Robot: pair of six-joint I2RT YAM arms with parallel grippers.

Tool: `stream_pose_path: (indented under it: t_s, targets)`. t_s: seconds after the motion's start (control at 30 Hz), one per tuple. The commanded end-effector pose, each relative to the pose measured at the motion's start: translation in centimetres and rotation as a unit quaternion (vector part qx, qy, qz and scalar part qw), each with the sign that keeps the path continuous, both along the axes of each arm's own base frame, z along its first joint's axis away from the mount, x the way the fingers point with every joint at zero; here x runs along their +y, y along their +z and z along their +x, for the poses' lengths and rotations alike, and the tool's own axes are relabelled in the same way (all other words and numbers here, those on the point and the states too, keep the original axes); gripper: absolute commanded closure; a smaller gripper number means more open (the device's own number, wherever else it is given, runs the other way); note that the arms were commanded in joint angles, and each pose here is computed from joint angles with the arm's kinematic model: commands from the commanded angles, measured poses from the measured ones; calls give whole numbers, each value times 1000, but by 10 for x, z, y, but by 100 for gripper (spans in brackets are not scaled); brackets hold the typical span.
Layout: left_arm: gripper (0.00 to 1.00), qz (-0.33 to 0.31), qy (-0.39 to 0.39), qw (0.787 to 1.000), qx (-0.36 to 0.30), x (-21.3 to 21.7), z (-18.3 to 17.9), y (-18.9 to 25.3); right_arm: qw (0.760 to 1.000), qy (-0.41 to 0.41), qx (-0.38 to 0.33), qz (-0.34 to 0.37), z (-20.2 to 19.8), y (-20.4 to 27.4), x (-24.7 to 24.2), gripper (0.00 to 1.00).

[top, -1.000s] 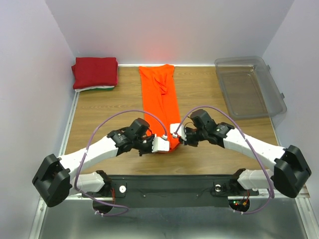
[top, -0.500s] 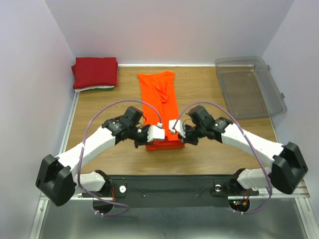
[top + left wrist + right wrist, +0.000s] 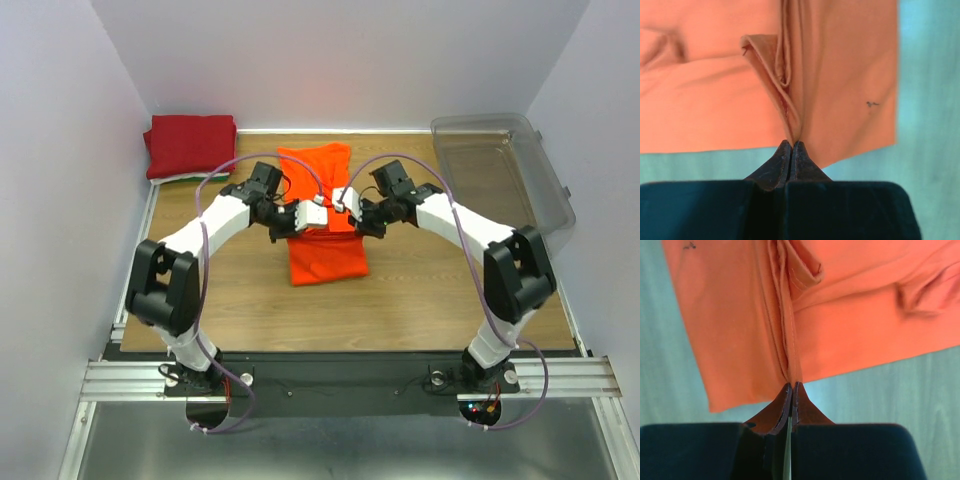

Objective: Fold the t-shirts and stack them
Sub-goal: Fold the tshirt

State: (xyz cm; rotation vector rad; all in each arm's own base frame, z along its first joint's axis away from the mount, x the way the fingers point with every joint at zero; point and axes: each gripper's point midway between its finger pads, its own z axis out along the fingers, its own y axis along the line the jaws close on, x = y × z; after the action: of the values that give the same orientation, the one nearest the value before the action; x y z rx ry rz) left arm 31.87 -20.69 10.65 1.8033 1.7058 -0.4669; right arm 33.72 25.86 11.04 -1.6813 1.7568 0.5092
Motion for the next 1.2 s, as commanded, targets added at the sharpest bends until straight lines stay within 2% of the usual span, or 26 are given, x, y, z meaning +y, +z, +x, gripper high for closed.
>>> stream_pose_path:
  t_s: [0.0,0.03,0.07,0.2,0.3,0.4,0.5,0.53,0.6,0.67,0.7,0.73,0.8,0.83,0.87,0.9,0.93,1.0,1.03,1.1,1.17]
  targets:
    - [100,4,-15,1000,-25,6,39,10,999,5,-39,23,46,14,7,99]
    - [100,3,-14,999,-35,6,51,15,999,2,-39,24,53,13,7,99]
    - [100,11,-12,1000,-24,12,58,2,998,-4,-49,29,66,19,6,99]
    - [100,23,4,999,-26,21,90,-13,999,-14,-38,24,96,-2,9,99]
    - [100,21,17,999,-40,24,117,-12,999,-20,-35,22,110,-12,10,99]
    - [96,26,28,999,-34,26,130,-22,999,-26,-34,19,117,-17,10,99]
    - [80,27,43,998,-46,27,147,-21,998,-43,-41,16,127,-18,8,87]
    - [71,24,52,997,-46,27,151,-20,998,-49,-44,16,129,-17,9,80]
    - [64,20,70,996,-60,30,162,-13,996,-74,-57,17,138,-10,5,78]
    - [51,10,90,993,-72,32,170,-3,993,-101,-63,20,145,-4,0,63]
    - [49,7,100,992,-80,34,173,5,991,-111,-67,24,147,4,-1,54]
    - [37,1,108,991,-80,35,173,10,990,-124,-66,27,148,9,-3,49]
    - [37,-17,123,989,-78,38,167,25,989,-134,-64,26,142,13,-9,49]
    - [37,-23,126,989,-77,40,161,32,988,-131,-72,37,135,30,-10,51]
    - [37,-24,123,990,-58,41,145,23,989,-119,-69,50,124,38,-8,53]
    - [37,-40,112,990,-69,38,131,41,991,-115,-43,47,106,24,-12,54]
    - [38,-45,107,991,-65,37,119,42,991,-110,-47,60,94,39,-11,55]
    - [40,-44,98,993,-49,36,84,34,994,-88,-21,59,64,31,-3,60]
    - [40,-35,87,995,-22,34,60,14,996,-76,-13,49,42,22,-7,62]
    - [41,-33,71,997,-23,31,37,12,998,-49,-6,39,15,13,4,62]
    - [41,-20,54,998,-8,27,8,-13,999,-23,8,22,-14,-5,8,63]
